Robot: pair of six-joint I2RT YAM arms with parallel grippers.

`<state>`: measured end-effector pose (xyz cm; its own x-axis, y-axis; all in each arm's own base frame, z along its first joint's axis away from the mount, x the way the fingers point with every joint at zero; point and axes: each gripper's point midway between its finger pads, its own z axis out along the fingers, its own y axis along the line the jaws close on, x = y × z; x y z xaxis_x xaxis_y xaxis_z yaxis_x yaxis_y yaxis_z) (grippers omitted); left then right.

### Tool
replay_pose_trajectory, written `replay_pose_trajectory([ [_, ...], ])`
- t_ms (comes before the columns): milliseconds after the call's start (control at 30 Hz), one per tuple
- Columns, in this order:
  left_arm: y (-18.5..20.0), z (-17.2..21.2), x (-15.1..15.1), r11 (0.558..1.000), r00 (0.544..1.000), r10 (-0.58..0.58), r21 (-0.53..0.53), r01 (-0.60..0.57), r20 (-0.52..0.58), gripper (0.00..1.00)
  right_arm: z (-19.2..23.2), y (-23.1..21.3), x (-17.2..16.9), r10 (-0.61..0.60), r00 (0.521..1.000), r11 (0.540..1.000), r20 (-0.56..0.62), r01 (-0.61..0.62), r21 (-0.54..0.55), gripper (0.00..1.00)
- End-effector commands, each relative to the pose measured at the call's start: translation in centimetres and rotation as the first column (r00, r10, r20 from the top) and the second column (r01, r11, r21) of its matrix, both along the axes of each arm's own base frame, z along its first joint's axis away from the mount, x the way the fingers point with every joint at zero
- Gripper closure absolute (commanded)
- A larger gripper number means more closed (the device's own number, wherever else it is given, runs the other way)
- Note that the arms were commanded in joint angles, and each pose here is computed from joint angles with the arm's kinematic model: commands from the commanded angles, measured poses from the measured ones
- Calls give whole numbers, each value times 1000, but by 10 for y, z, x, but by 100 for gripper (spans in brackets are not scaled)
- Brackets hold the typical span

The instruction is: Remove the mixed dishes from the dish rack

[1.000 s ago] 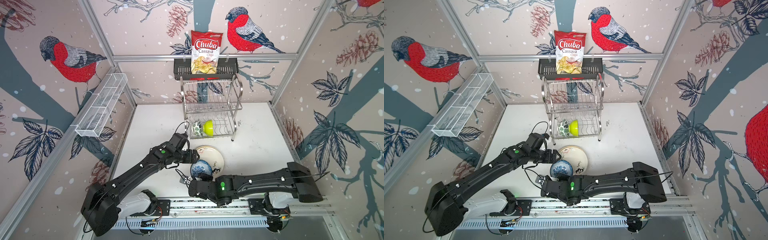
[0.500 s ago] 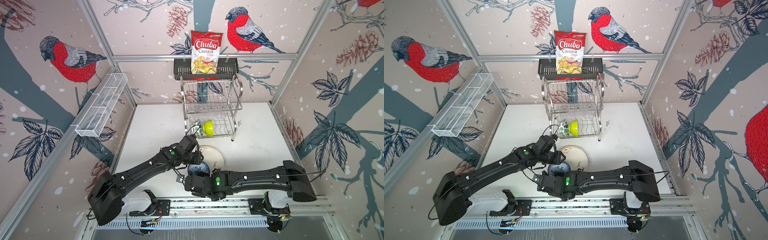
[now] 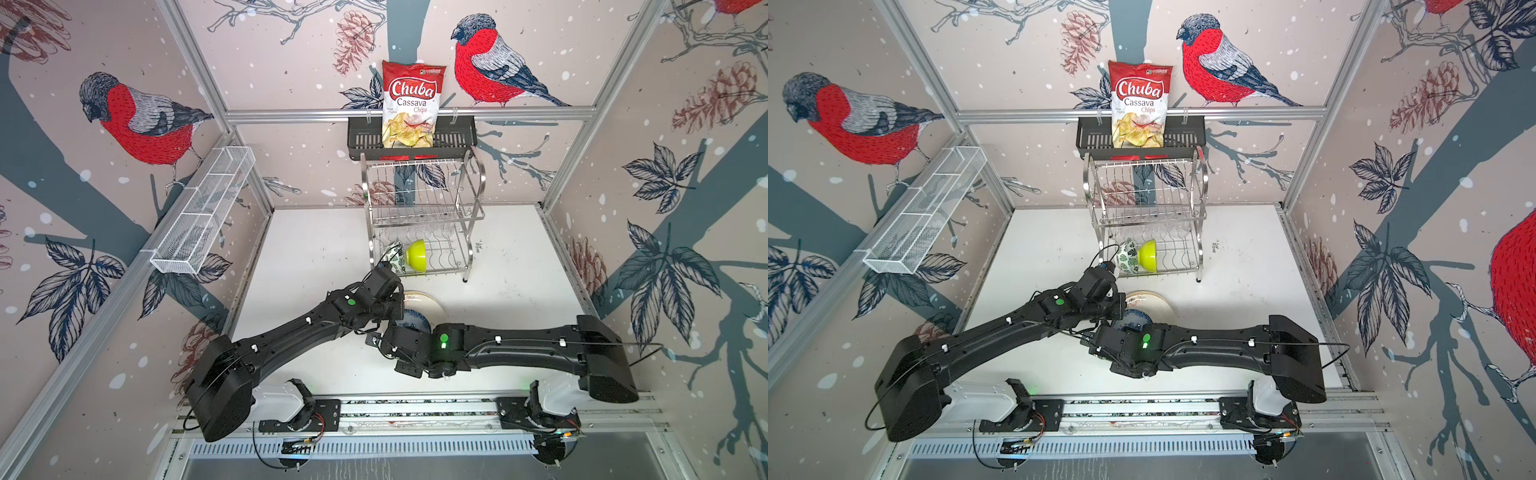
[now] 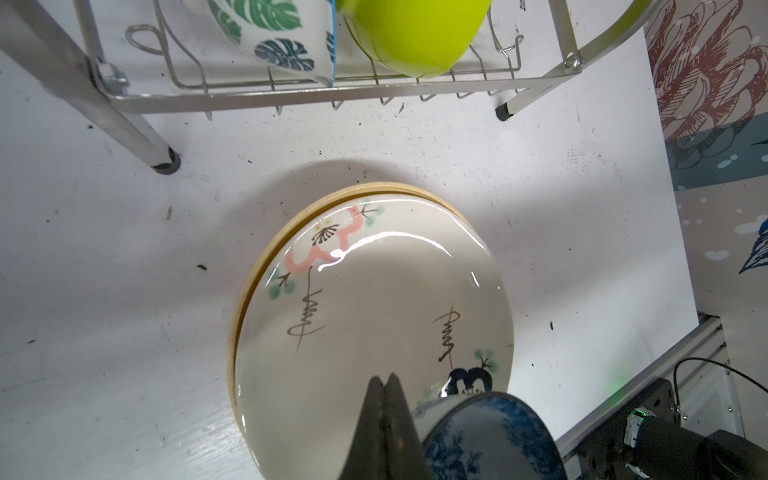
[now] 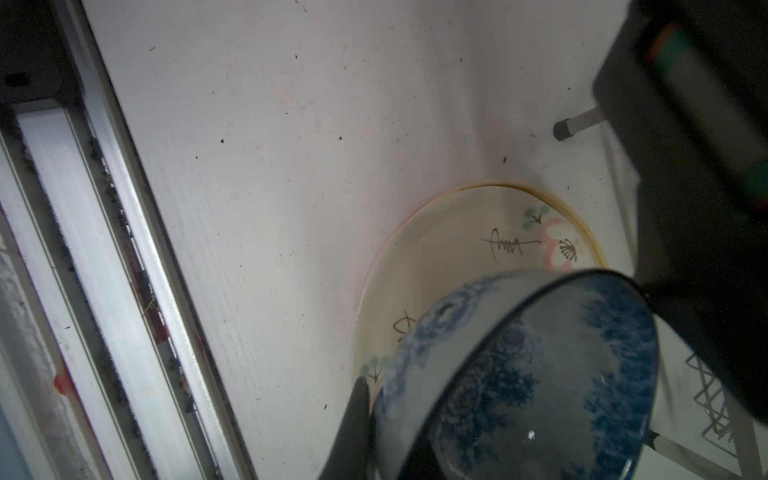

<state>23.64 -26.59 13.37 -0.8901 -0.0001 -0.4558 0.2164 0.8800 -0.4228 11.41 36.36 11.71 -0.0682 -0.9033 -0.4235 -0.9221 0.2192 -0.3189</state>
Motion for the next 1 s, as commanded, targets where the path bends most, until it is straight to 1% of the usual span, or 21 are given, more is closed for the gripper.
replay_pose_trajectory([
  [0, 15, -27, -50, 994, 969, -56, 76, 77, -239, 99, 50, 16, 58, -168, 938, 978, 302, 120, 170, 94],
  [133, 11, -19, -51, 996, 966, -53, 56, 70, -253, 68, 55, 12, 58, -177, 936, 970, 304, 114, 215, 95],
  [167, 12, -17, -52, 996, 965, -51, 57, 68, -258, 63, 58, 11, 57, -177, 937, 967, 301, 109, 230, 95],
  [267, 19, -11, -55, 994, 961, -32, 94, 60, -273, 54, 70, 10, 53, -165, 941, 958, 294, 82, 276, 95],
  [333, 29, -15, -61, 989, 955, -12, 140, 56, -295, 48, 79, 11, 52, -157, 944, 950, 292, 63, 305, 94],
  [367, 29, -5, -57, 989, 960, -8, 137, 48, -279, 44, 83, 12, 49, -145, 947, 946, 286, 48, 319, 94],
  [433, 29, 1, -58, 990, 961, -6, 131, 44, -275, 35, 90, 16, 46, -124, 953, 939, 277, 23, 342, 94],
  [467, 28, 5, -58, 992, 962, -9, 117, 42, -272, 32, 92, 18, 44, -115, 955, 937, 272, 14, 348, 94],
  [533, 24, 15, -57, 996, 967, -16, 83, 38, -253, 29, 94, 21, 43, -105, 957, 938, 270, 5, 346, 94],
  [600, 23, 27, -54, 998, 975, -13, 58, 27, -223, 29, 93, 24, 43, -99, 958, 942, 269, 4, 335, 94],
  [700, 24, 42, -50, 999, 983, -7, 50, 17, -182, 29, 87, 27, 41, -86, 964, 946, 251, 1, 323, 94],
  [800, 36, 55, -41, 997, 993, 21, 81, -12, -113, 29, 82, 29, 37, -83, 972, 945, 219, 7, 327, 94],
  [867, 49, 61, -31, 994, 996, 61, 93, -55, -60, 28, 83, 29, 31, -79, 978, 938, 191, 9, 346, 94],
  [967, 70, 68, -14, 993, 993, 109, 52, -106, -54, 28, 88, 27, 23, -72, 987, 923, 146, 10, 386, 94],
])
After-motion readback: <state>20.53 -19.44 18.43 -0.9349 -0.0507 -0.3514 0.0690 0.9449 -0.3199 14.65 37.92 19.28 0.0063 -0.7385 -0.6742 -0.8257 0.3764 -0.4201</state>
